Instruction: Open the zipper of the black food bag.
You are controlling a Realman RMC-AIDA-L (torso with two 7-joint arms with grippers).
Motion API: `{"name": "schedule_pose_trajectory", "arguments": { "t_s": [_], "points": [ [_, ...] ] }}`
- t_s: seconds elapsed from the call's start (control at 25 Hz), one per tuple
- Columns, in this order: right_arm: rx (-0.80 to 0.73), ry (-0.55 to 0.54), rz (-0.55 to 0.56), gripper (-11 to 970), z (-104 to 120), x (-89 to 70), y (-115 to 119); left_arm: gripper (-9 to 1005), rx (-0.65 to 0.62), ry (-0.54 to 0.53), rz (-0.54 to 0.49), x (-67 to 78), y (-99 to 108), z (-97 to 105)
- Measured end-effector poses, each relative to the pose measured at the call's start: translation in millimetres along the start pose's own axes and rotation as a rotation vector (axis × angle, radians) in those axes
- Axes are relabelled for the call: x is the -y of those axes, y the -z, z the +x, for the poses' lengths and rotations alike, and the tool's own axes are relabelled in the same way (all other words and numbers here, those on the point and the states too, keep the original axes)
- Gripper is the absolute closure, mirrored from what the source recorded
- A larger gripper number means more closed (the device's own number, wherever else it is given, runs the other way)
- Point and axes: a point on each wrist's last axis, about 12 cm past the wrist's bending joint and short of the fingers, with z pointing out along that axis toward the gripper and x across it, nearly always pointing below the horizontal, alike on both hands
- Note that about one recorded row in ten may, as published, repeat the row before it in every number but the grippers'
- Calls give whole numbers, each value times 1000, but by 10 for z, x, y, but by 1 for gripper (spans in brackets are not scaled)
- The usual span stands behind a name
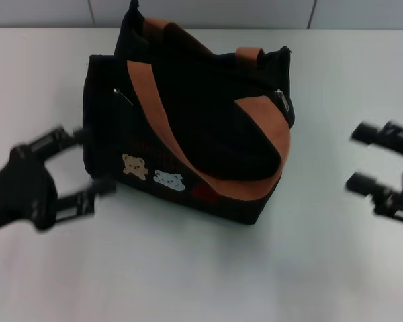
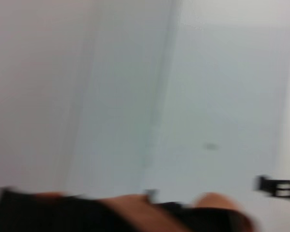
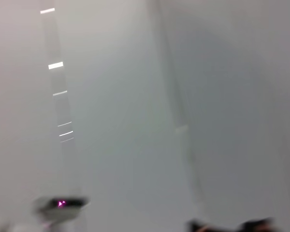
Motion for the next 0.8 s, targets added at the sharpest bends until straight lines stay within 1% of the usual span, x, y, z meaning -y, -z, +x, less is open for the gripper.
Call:
{"name": "schedule_pose_trajectory", "arguments": {
  "t_s": [0.08,0.16,0.2,0.36,0.8],
  "points": [
    [-27,-14,-61,204,22,-8,-92,214,-25,0,122,86,57,-49],
    [-43,-17,-96,194,59,-24,-194,171,-37,4,147,101,60,-49],
    [-49,-14,-107,189,71,-30,-232,149,-43,6,155,104,56,-46],
    [-59,-6,-127,169,83,-32,-318,148,-47,11,163,120,41,-31],
    [-52,-20,-135,134,83,-28,-353,148,-48,36,177,148,26,-10]
  ]
}}
